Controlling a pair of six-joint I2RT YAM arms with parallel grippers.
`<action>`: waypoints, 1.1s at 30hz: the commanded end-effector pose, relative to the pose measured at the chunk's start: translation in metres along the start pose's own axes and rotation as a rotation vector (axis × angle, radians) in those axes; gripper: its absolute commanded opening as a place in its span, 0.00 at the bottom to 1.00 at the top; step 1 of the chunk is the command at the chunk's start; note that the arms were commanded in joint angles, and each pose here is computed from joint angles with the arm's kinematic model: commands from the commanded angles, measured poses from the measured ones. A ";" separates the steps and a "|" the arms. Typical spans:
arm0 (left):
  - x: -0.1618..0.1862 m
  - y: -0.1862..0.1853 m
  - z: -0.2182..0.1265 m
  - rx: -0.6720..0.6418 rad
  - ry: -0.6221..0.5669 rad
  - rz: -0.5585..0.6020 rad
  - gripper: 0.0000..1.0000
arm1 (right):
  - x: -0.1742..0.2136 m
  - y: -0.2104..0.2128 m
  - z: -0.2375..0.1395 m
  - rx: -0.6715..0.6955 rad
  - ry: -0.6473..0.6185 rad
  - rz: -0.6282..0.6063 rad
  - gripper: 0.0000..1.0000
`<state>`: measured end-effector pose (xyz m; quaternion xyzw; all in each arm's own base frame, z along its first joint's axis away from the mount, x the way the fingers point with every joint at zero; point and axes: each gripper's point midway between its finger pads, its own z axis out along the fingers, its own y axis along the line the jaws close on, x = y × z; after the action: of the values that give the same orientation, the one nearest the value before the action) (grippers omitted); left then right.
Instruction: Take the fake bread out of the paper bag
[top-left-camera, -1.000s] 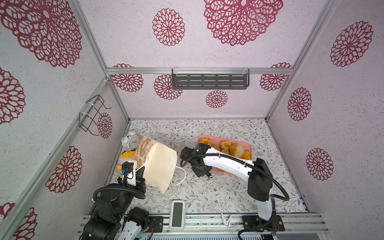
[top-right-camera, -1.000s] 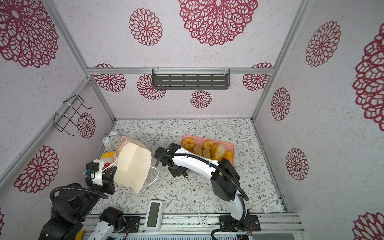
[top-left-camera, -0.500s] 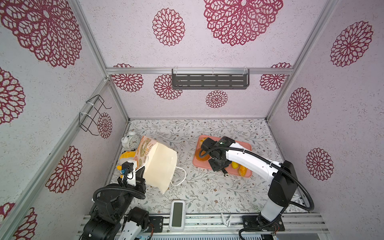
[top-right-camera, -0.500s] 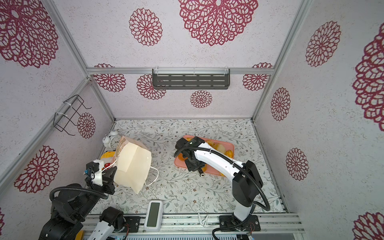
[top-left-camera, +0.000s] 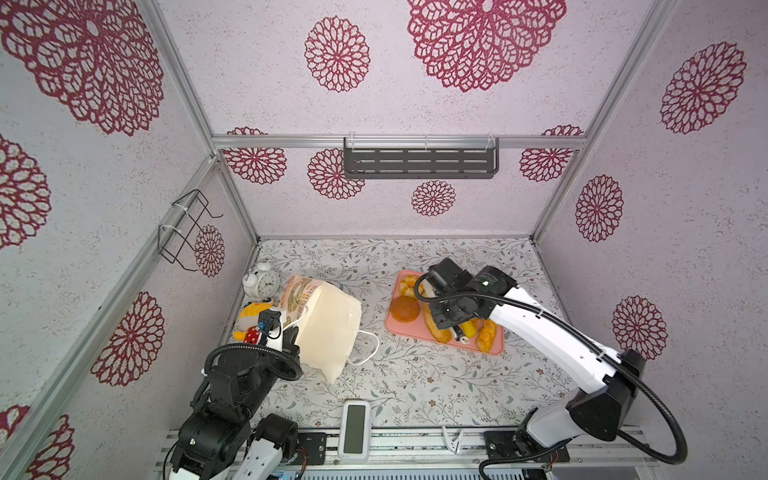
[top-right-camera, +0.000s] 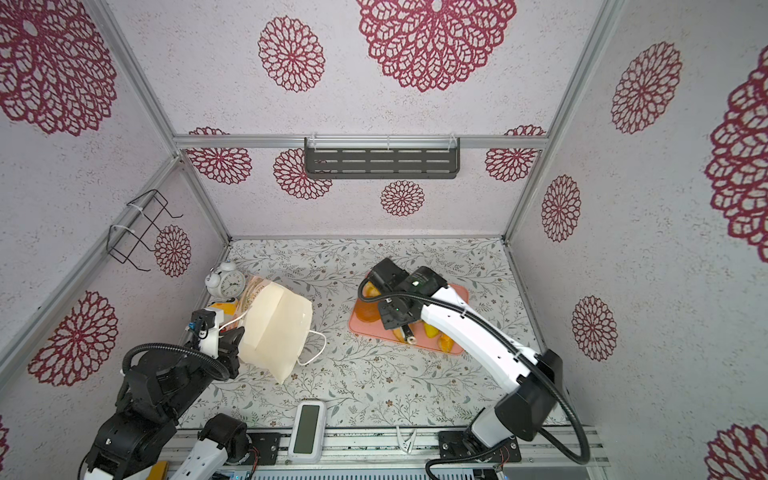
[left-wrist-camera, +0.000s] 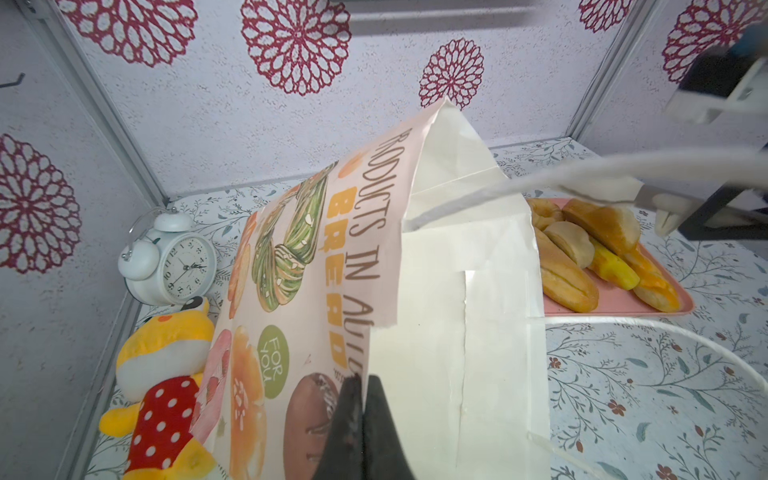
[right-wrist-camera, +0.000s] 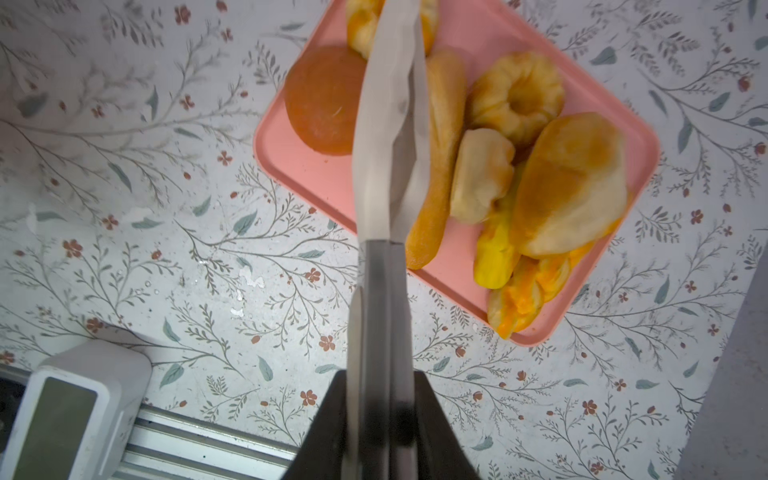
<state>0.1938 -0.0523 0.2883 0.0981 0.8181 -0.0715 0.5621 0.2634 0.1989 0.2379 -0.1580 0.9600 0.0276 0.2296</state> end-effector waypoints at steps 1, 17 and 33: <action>-0.029 -0.006 -0.003 0.035 -0.086 -0.023 0.00 | -0.014 -0.046 -0.010 0.027 -0.108 0.102 0.05; -0.037 -0.071 -0.026 0.424 -0.184 0.074 0.00 | -0.030 -0.154 -0.046 0.070 -0.671 0.338 0.00; -0.113 0.034 0.016 -0.183 -0.231 -0.442 0.18 | -0.032 -0.181 -0.037 0.094 -0.719 0.415 0.00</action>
<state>0.2435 -0.0599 0.3624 -0.0211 0.7835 -0.1370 0.6057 0.3232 0.0320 0.2604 0.0724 0.8585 0.0692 0.5029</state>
